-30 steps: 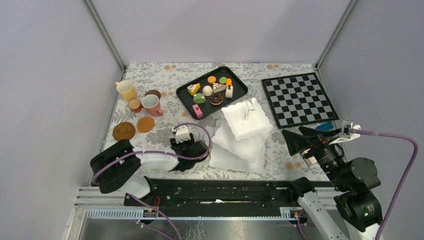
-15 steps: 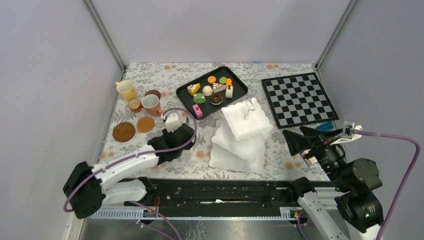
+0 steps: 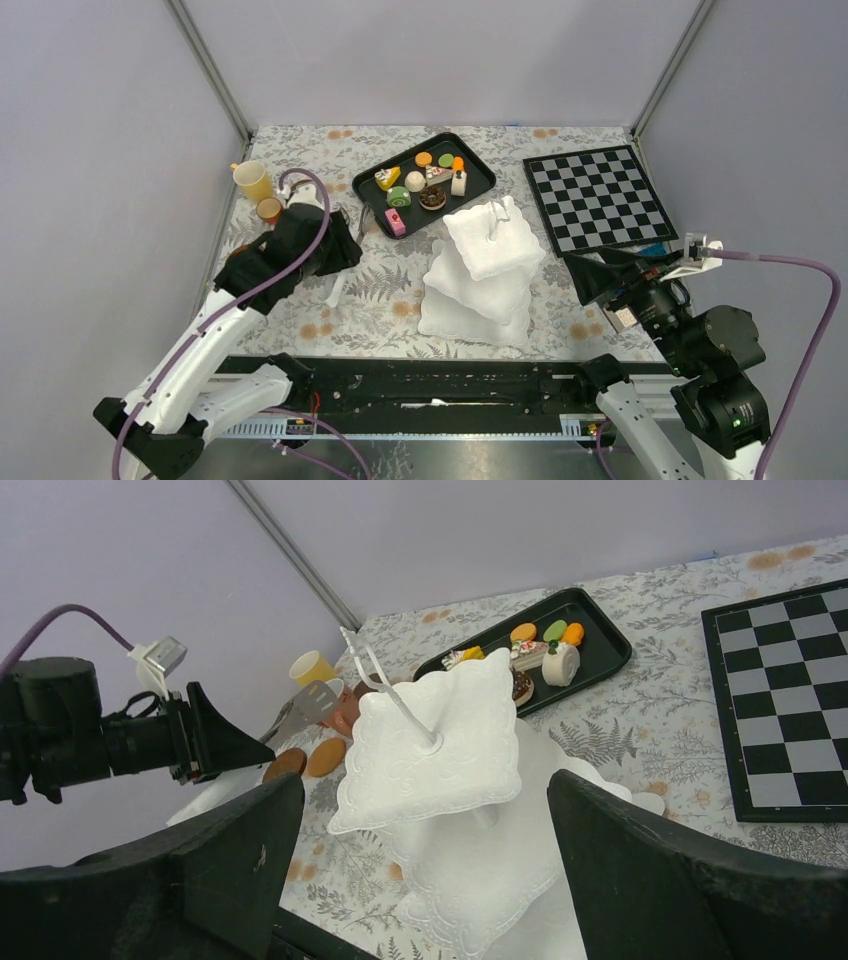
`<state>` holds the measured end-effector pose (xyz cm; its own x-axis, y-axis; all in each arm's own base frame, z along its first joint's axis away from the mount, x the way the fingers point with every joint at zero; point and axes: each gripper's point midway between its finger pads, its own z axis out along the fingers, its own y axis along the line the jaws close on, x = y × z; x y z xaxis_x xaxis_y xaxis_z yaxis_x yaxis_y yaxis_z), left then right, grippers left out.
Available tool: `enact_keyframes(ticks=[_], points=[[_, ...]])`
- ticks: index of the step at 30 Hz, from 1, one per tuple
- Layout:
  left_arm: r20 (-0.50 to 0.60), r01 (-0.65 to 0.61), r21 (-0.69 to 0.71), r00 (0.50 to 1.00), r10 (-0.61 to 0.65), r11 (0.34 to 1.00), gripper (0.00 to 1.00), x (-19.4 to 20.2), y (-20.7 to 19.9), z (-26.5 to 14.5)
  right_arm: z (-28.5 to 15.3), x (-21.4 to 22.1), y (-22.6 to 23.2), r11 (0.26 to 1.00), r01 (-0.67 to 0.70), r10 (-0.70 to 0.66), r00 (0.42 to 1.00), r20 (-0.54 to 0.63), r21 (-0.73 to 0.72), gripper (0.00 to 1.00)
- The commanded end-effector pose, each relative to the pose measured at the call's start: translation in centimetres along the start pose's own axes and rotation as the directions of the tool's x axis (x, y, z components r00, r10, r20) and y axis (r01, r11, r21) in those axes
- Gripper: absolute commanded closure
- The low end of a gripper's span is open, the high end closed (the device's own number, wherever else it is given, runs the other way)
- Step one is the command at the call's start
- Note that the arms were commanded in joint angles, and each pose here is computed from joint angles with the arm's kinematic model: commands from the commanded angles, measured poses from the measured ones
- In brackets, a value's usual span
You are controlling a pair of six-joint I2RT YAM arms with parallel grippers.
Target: Serve the afternoon tea
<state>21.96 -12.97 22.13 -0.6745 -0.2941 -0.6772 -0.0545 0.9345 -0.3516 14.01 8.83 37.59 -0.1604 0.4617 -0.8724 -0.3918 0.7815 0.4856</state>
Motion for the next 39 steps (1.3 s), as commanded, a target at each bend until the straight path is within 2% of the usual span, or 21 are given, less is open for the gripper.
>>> enact_keyframes(ticks=[1,13,21,26,32,39], points=[[-0.098,-0.009,0.148,0.995,0.024,0.989,0.43,-1.3,-2.2,-1.2,-0.3,-2.0,1.5,0.999,0.024,-0.023,0.999,0.034,-0.043,0.02],[-0.252,0.026,0.209,0.967,0.028,0.978,0.42,-4.1,-3.0,5.0,3.1,0.3,1.2,0.997,0.025,-0.029,0.998,-0.061,-0.067,0.02],[-0.319,0.128,0.162,0.945,-0.071,0.978,0.45,-4.6,-3.9,10.0,4.6,0.3,1.3,0.996,0.047,-0.054,0.995,-0.082,-0.079,0.02],[-0.277,0.181,0.096,0.949,-0.148,0.979,0.48,-5.6,-4.0,11.7,4.9,0.5,1.3,0.996,0.043,-0.050,0.995,-0.090,-0.079,0.02],[-0.246,0.205,0.009,0.949,-0.197,0.979,0.49,-4.8,-3.7,12.8,4.6,0.5,1.4,0.996,0.039,-0.046,0.995,-0.085,-0.080,0.02],[-0.281,0.202,-0.005,0.940,-0.195,0.979,0.50,-2.6,-4.4,14.3,4.3,0.5,1.5,0.995,0.043,-0.051,0.995,-0.082,-0.087,0.02]])
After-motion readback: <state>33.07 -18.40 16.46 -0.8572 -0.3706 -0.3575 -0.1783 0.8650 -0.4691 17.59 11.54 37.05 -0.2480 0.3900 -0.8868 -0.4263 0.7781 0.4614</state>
